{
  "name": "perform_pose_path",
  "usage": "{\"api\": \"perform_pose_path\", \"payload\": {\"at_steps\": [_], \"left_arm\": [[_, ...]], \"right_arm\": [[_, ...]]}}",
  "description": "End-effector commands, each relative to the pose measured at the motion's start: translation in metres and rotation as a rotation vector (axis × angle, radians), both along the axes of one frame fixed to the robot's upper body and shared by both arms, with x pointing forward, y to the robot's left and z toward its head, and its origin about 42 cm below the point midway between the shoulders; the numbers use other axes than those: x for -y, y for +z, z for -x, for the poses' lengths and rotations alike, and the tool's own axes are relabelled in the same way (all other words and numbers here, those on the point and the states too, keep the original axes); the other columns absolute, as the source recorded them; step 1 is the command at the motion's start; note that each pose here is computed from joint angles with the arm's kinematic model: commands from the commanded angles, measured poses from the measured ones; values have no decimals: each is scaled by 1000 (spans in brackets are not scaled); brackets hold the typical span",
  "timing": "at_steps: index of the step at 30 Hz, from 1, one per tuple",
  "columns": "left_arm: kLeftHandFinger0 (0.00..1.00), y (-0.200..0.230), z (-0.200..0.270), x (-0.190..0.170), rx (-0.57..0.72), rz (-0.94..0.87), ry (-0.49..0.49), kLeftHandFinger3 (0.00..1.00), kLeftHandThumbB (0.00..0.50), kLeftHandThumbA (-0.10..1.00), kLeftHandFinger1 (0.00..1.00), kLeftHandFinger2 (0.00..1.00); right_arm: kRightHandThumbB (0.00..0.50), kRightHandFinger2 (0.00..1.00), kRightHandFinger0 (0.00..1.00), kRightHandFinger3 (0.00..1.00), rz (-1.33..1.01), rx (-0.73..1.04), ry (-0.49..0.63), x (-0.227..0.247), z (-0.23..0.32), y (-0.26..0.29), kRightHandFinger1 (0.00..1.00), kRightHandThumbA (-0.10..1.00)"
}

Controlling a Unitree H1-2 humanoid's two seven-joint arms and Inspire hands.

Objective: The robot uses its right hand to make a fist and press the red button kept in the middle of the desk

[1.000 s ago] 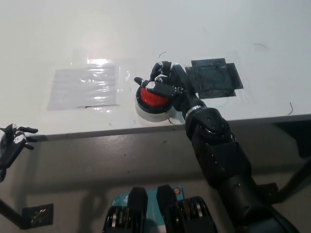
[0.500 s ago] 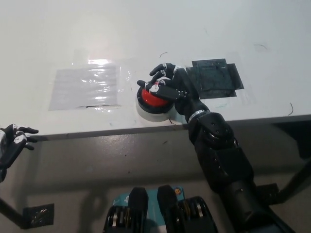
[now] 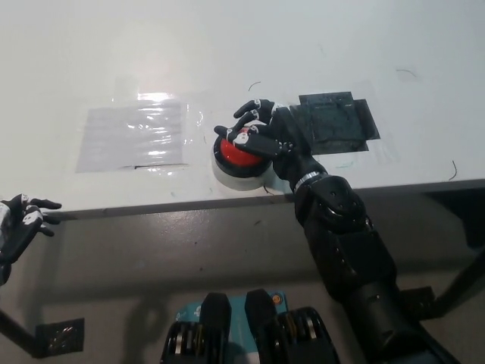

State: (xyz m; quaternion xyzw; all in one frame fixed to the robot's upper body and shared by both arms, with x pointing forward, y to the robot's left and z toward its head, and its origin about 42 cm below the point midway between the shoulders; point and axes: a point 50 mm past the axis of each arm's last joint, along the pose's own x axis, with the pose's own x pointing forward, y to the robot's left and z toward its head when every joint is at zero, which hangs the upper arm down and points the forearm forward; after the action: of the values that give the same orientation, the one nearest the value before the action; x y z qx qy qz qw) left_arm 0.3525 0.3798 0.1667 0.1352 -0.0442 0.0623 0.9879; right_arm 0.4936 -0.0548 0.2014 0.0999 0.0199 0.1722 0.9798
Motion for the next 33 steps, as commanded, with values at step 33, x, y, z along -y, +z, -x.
{"api": "perform_pose_path", "payload": {"at_steps": [33], "left_arm": [[471,9,10,-15,41,-66,-6,590,0,533,496,563]], "right_arm": [[57,502,0,529,-36,282,-139,122,5,167,253,924]]}}
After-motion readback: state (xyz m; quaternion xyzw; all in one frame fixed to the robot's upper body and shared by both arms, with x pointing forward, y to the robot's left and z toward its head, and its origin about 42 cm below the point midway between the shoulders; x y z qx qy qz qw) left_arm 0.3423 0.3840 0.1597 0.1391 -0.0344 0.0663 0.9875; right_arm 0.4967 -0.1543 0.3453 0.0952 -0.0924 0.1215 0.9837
